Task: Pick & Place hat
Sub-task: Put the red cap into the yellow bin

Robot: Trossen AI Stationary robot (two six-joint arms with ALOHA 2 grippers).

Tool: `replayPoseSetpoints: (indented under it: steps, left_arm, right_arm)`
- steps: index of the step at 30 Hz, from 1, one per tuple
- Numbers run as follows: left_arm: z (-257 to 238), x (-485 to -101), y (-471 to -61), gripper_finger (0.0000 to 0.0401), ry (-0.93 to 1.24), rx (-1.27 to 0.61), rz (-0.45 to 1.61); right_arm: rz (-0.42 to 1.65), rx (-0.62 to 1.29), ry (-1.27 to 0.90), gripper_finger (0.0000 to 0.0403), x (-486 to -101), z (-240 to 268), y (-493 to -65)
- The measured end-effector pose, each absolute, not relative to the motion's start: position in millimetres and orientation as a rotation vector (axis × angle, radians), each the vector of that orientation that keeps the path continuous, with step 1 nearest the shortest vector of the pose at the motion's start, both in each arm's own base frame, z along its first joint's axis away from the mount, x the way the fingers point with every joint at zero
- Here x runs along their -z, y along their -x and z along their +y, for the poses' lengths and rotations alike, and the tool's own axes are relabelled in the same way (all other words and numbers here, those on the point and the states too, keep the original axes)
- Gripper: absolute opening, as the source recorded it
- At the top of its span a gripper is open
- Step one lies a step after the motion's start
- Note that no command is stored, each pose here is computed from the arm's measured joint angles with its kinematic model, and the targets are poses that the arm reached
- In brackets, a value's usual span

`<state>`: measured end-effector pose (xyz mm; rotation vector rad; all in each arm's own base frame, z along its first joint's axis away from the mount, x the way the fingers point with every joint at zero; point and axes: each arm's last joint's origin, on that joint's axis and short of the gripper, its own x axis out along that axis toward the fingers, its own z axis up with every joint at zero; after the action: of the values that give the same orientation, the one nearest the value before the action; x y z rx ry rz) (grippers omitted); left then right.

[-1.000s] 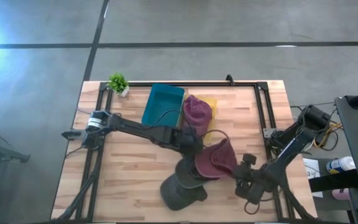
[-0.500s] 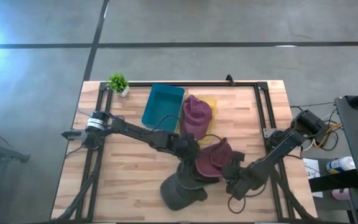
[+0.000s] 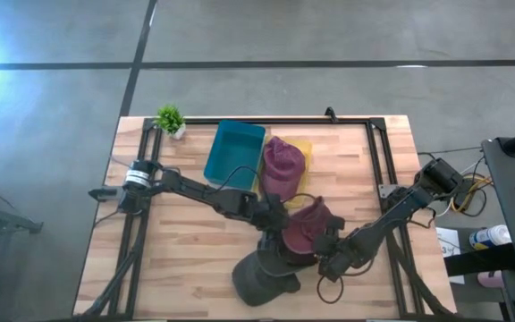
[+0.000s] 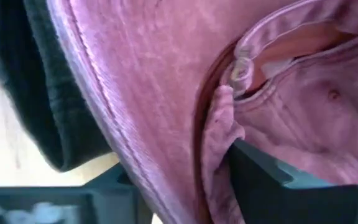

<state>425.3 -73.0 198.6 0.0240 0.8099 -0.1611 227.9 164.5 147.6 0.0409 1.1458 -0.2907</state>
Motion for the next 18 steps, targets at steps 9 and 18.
replayPoseSetpoints:
  steps: [9,18]
  left_arm:
    - [-74,-222,-432,0.0168,-0.038,0.168,0.783]
    - [-66,-278,-414,0.0168,-0.207,0.012,0.792]
  right_arm:
    - [1.144,0.243,-0.120,0.0023,-169,163,-221]
    - [0.979,0.253,-0.327,0.0024,-226,139,-195]
